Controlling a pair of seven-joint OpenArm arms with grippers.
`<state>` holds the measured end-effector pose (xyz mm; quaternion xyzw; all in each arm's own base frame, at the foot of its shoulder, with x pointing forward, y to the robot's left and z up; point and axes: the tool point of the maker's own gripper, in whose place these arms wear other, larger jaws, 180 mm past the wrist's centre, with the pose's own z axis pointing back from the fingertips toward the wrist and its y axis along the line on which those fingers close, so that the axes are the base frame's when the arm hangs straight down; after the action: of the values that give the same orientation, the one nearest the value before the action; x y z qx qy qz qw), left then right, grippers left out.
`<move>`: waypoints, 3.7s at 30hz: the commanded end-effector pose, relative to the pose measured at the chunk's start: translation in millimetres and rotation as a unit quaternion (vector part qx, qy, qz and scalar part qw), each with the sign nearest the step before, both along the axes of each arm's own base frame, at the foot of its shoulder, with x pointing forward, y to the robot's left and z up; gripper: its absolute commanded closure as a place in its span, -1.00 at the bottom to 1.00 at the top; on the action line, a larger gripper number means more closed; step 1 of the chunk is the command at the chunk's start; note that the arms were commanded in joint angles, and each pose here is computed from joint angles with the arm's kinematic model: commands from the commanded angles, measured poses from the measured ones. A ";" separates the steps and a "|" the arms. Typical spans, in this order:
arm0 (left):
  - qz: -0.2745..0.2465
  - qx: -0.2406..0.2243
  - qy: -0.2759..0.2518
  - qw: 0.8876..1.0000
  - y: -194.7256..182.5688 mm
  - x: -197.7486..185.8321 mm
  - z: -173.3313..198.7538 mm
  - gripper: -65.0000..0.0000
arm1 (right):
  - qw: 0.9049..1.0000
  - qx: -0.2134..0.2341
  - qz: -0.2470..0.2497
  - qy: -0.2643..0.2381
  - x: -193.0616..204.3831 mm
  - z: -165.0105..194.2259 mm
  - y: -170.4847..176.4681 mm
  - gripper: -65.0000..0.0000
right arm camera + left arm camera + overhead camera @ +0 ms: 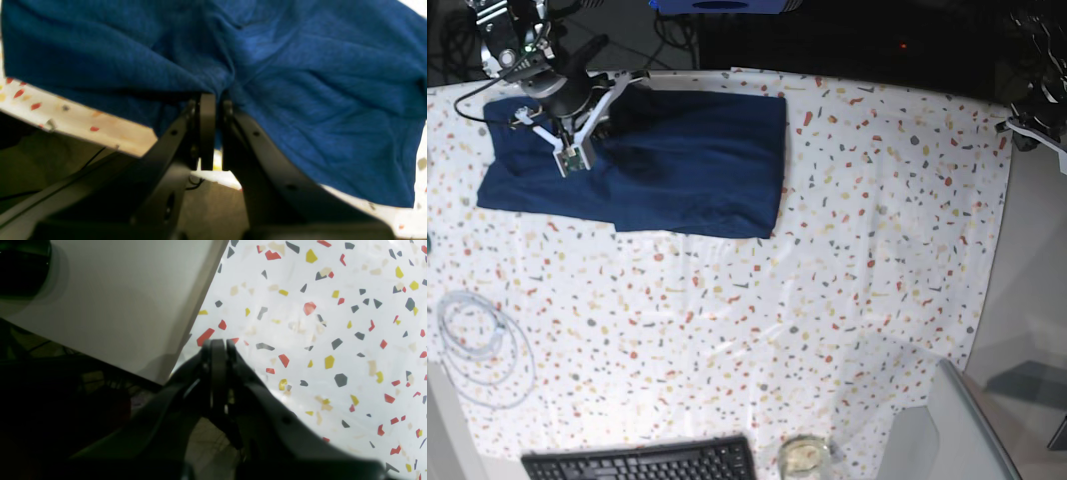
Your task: Layout the t-shirt on the table in an organized manner, then fold the t-shirt properly
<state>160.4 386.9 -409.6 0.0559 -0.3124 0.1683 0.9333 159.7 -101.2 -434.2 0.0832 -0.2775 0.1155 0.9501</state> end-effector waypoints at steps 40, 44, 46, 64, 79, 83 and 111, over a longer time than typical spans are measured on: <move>-0.015 -0.011 0.004 1.000 -7.4 4.0 -8.0 1.00 | 0.999 0.048 -0.004 -0.010 11.2 3.2 39.2 0.99; -0.028 -0.016 0.008 0.999 -16.0 7.4 -11.8 1.00 | 0.998 0.052 0.011 0.030 -4.3 -21.5 54.9 0.96; -0.039 -0.021 0.010 0.999 -23.3 10.3 -14.8 1.00 | 0.997 0.056 0.023 0.040 -13.6 -25.3 63.8 0.96; -0.277 -0.106 -0.092 0.951 -235.2 88.2 4.5 1.00 | 0.996 0.016 -0.073 -0.051 22.3 29.3 -18.3 0.94; -0.472 -0.247 -0.120 0.837 -468.9 82.1 0.0 1.00 | 0.959 0.137 -0.231 -0.090 46.6 17.5 -177.1 -1.00; -0.520 -0.198 -0.094 0.825 -480.9 53.7 -19.4 1.00 | 0.950 0.159 -0.262 -0.058 35.6 -3.1 -201.6 -1.00; -0.472 -0.114 -0.143 0.863 -385.4 60.4 14.7 1.00 | 0.948 0.200 -0.227 0.101 7.4 -62.8 -171.7 -1.00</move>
<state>214.6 -1.4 -403.0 -0.2313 -0.3940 -0.2560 0.8519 184.1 -284.4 -486.6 0.2106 -0.2549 -0.1837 0.9257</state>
